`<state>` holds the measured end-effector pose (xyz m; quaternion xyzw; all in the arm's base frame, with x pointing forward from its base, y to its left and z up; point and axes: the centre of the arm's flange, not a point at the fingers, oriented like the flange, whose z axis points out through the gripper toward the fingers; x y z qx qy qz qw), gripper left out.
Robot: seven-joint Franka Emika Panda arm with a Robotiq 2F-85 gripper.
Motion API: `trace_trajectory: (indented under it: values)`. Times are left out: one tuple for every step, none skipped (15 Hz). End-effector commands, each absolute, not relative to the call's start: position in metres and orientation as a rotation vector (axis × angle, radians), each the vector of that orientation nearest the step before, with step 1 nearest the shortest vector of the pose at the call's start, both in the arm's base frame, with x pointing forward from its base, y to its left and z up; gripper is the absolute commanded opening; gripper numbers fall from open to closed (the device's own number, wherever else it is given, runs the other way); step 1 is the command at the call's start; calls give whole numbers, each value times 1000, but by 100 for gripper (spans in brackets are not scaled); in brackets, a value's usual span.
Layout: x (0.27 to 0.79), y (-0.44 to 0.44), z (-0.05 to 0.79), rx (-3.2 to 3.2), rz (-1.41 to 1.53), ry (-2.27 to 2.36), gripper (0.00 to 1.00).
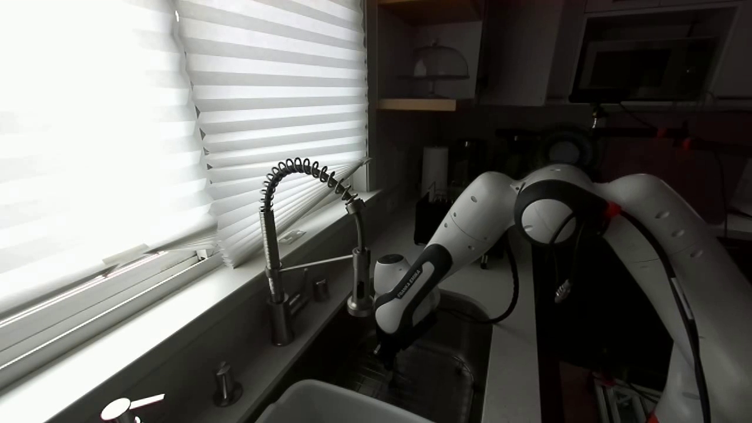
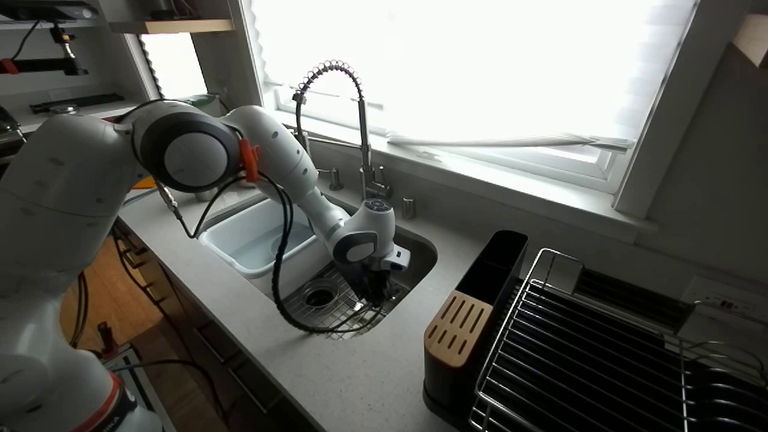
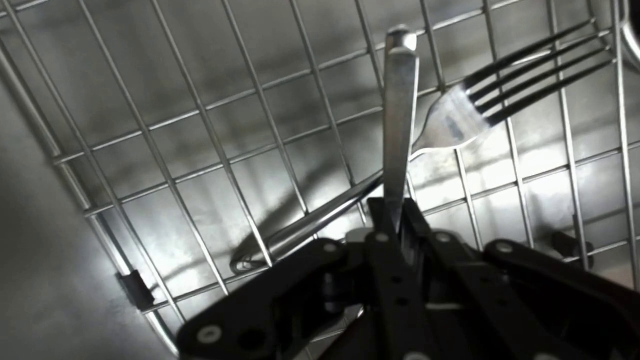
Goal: Put the two spoons into the sink
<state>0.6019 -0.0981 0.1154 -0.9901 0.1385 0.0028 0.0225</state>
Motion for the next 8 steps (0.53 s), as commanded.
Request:
trace_trajectory:
  values:
    - [609,-103,102,-3043,3,477,26]
    - [609,-103,100,-3045,5,477,35]
    - [610,-103,100,-3045,3,479,48]
    - [610,-103,101,-3041,-9,487,57]
    - [610,-101,105,-3046,-11,485,64]
    - [608,-99,113,-3051,-28,478,70]
    - [607,-97,120,-3055,-42,476,79]
    - [605,-94,132,-3053,-59,500,86]
